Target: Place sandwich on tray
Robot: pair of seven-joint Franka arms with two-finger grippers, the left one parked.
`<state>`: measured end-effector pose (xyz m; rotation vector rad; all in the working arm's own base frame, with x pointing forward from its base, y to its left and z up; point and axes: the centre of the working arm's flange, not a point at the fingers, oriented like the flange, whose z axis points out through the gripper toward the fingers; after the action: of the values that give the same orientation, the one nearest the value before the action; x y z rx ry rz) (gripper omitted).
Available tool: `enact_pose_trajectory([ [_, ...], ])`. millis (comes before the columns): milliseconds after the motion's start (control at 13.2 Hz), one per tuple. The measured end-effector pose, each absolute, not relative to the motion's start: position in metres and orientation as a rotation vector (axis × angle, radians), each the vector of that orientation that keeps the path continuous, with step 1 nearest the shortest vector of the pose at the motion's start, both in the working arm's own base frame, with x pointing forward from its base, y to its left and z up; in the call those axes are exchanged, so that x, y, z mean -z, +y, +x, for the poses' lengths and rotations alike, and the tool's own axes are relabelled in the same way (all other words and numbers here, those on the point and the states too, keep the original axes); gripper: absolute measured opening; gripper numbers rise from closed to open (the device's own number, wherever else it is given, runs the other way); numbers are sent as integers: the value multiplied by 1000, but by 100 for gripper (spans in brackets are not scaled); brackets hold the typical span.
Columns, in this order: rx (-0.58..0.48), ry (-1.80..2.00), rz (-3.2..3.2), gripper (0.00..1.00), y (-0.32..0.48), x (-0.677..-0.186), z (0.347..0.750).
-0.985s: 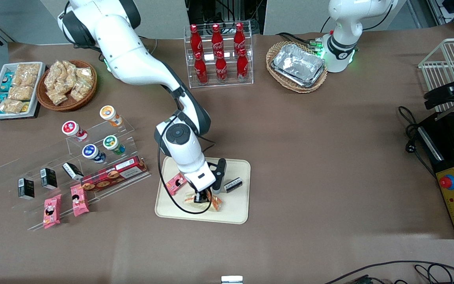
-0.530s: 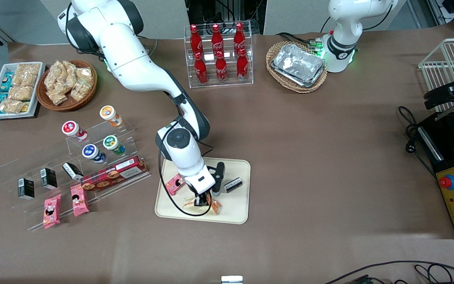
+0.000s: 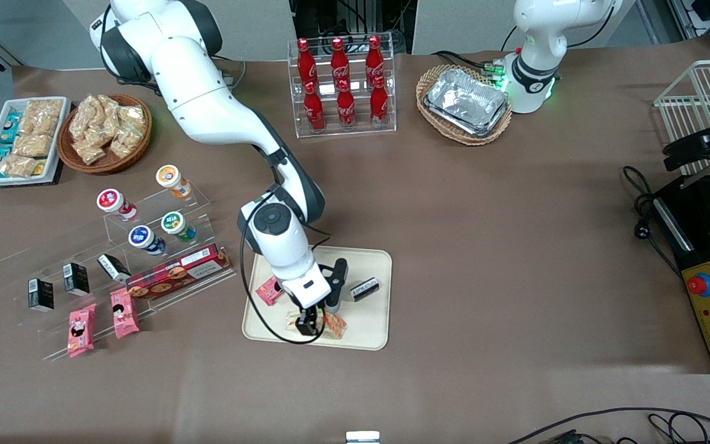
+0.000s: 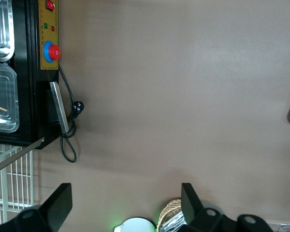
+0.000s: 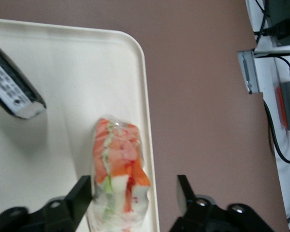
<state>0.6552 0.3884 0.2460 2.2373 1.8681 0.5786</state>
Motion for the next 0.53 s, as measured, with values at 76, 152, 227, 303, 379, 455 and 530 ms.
enact_pose_trajectory([
  [76,-584,1854,2251,91,383,-248,659],
  [152,-596,1837,2276,100,379,-253,663],
  [227,-600,1823,2308,100,377,-260,666],
  [303,-598,1812,2340,100,376,-272,668],
  [379,-616,1796,2377,100,377,-291,669],
  [455,-642,1774,2429,100,377,-315,669],
  [530,-675,1743,2503,100,375,-344,669],
])
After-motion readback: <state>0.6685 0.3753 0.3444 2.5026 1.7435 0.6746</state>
